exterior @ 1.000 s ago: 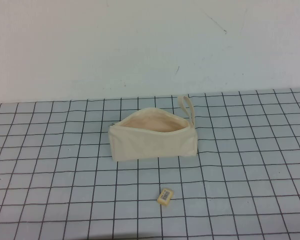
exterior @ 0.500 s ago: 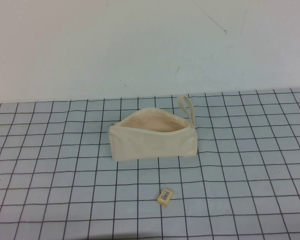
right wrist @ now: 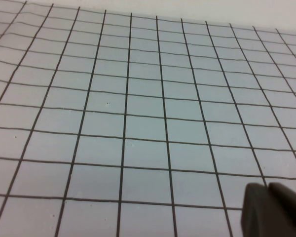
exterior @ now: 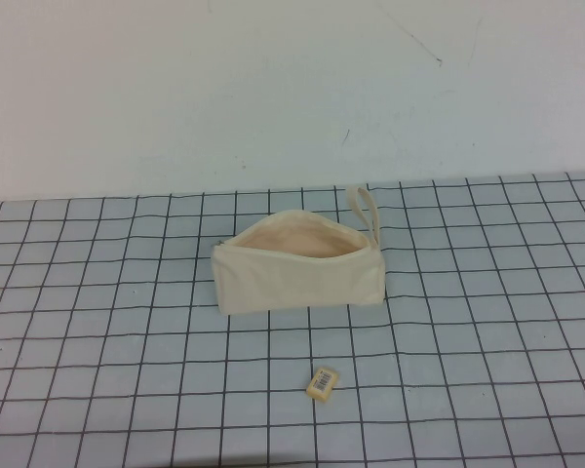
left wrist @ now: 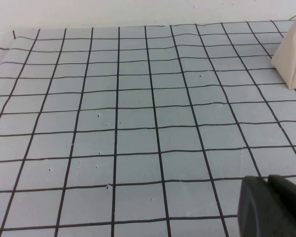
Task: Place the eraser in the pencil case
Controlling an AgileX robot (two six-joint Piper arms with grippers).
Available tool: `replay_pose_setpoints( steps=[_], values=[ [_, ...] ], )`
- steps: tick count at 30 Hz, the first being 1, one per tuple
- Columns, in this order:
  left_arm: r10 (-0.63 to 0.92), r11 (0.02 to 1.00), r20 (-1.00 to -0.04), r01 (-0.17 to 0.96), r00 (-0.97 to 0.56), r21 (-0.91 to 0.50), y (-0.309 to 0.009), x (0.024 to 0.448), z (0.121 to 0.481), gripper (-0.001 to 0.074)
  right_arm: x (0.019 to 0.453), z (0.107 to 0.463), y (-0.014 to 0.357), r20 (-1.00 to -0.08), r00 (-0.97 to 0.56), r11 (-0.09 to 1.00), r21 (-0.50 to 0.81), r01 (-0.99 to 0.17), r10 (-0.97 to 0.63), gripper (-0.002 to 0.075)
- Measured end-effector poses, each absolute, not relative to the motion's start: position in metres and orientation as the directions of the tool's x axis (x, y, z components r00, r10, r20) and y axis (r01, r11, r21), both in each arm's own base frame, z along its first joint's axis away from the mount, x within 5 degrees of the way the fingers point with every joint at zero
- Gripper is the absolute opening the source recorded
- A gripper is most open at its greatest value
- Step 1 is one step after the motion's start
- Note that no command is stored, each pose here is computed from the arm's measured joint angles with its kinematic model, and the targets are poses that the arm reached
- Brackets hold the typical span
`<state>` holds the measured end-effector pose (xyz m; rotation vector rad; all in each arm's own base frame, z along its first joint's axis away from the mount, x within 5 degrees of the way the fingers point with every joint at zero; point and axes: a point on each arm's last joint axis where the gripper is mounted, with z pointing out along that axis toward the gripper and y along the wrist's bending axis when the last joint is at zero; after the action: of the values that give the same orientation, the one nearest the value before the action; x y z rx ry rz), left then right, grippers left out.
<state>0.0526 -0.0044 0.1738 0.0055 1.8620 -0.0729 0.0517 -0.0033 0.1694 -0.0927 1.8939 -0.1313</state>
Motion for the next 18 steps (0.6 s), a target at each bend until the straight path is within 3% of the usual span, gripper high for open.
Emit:
replay_pose_setpoints(
  steps=[9, 14, 18],
  values=[
    [-0.034, 0.998, -0.957, 0.041, -0.288, -0.048, -0.004, 0.053, 0.174, -0.0001, 0.055, 0.179, -0.003, -0.968, -0.213, 0.990, -0.140, 0.010, -0.134, 0.0000],
    [-0.034, 0.998, -0.957, 0.041, -0.288, -0.048, -0.004, 0.053, 0.174, -0.0001, 0.056, 0.208, -0.001, -0.983, 0.112, 0.989, -0.141, 0.037, -0.144, 0.0000],
    [-0.034, 0.998, -0.957, 0.041, -0.288, -0.048, -0.004, 0.053, 0.174, -0.0001, 0.049, 0.235, 0.001, -0.903, 0.403, 0.989, -0.134, 0.061, -0.148, 0.0000]
  ],
)
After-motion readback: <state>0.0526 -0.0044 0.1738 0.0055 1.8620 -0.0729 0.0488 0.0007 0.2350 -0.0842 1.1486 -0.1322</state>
